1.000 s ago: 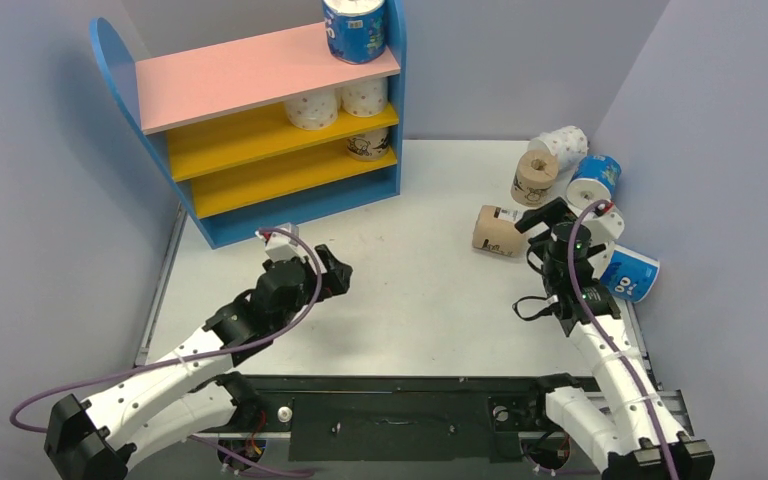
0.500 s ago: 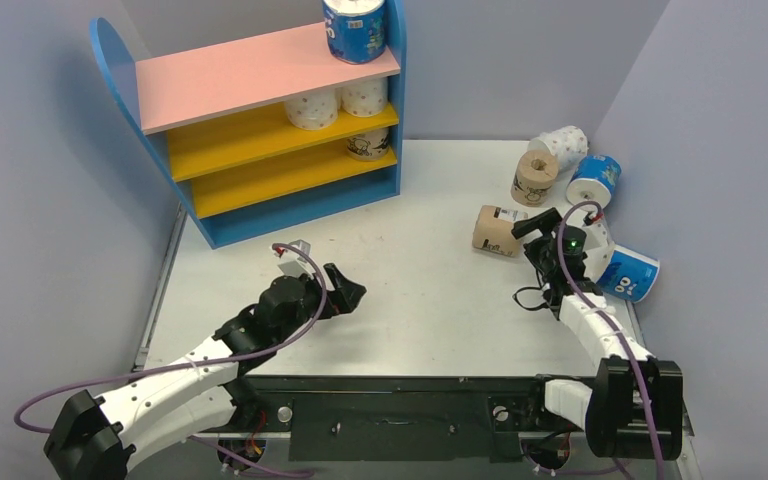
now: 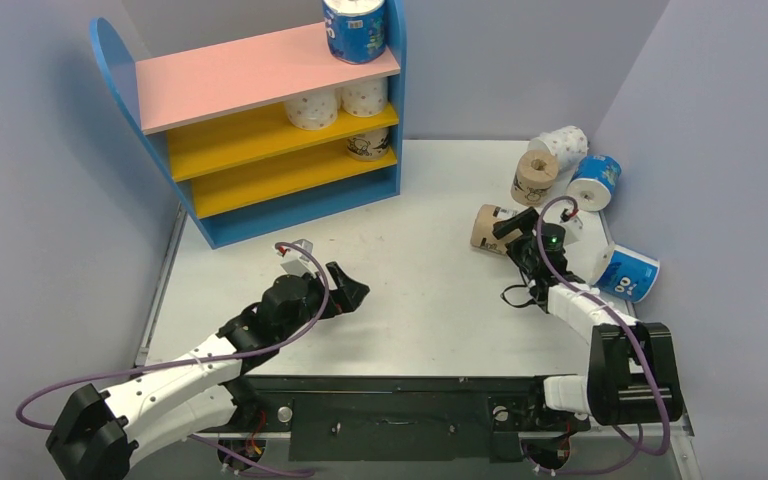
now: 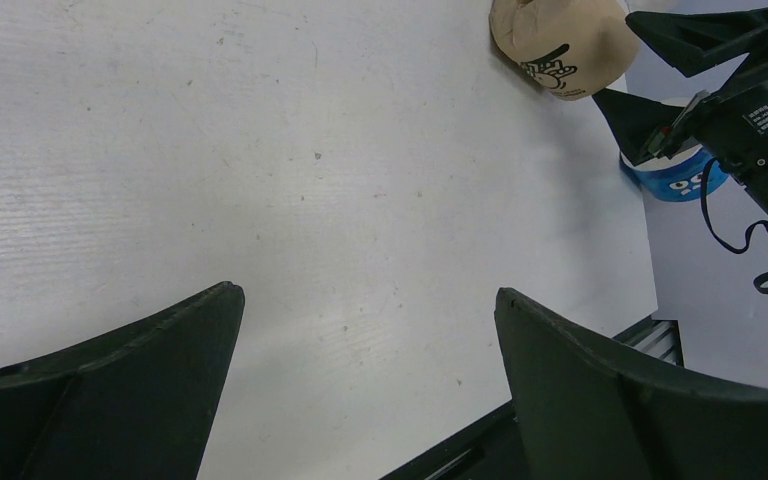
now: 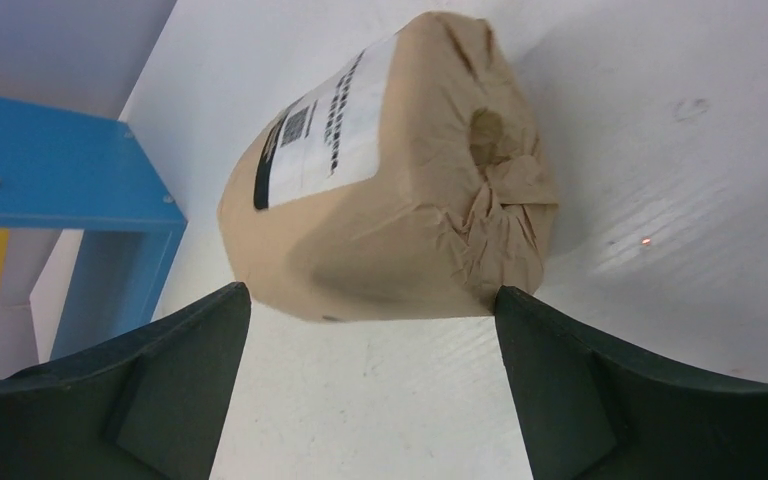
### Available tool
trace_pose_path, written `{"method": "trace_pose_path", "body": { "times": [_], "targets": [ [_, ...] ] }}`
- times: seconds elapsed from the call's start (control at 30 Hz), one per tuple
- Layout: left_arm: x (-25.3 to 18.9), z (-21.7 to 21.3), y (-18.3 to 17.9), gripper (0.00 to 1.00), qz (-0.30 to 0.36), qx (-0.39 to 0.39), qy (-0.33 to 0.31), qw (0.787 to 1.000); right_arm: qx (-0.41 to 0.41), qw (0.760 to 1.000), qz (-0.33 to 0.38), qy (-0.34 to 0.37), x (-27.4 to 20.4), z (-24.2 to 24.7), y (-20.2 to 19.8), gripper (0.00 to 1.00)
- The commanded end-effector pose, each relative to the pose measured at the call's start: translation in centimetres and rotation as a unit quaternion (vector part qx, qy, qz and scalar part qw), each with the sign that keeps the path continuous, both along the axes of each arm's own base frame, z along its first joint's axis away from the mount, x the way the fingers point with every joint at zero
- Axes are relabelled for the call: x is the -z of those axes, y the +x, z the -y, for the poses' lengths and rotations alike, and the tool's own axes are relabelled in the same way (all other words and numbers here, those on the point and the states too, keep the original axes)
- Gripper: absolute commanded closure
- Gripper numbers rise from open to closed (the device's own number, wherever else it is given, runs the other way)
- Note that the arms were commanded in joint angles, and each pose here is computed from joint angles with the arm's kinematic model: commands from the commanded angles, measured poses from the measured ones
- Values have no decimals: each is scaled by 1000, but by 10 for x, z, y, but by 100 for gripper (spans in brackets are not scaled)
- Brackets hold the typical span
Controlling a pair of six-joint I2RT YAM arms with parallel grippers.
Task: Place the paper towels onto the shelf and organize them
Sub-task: Adjust the paper towel at the center of the board.
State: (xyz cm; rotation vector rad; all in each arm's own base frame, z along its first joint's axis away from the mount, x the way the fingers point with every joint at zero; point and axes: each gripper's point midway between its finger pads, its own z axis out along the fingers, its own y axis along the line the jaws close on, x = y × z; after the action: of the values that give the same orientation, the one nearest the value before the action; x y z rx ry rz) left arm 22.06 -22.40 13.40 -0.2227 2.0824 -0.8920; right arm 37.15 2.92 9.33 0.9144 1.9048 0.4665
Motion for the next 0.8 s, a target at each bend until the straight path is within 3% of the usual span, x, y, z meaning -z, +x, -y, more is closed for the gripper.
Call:
{"method": "trace_pose_path", "body": {
  "times": [0.0, 0.43, 0.77],
  "targets": [
    [-22, 10, 6, 3, 19, 3, -35, 999, -28, 998, 62, 4, -37, -24, 16, 13],
    [-17, 9, 2, 3, 8, 2, -36, 999, 16, 996, 69, -45, -54, 1, -7, 14],
    [-20, 6, -1, 3, 11, 5, -36, 999, 9, 998, 59, -28, -43, 4, 17, 12]
  ]
}}
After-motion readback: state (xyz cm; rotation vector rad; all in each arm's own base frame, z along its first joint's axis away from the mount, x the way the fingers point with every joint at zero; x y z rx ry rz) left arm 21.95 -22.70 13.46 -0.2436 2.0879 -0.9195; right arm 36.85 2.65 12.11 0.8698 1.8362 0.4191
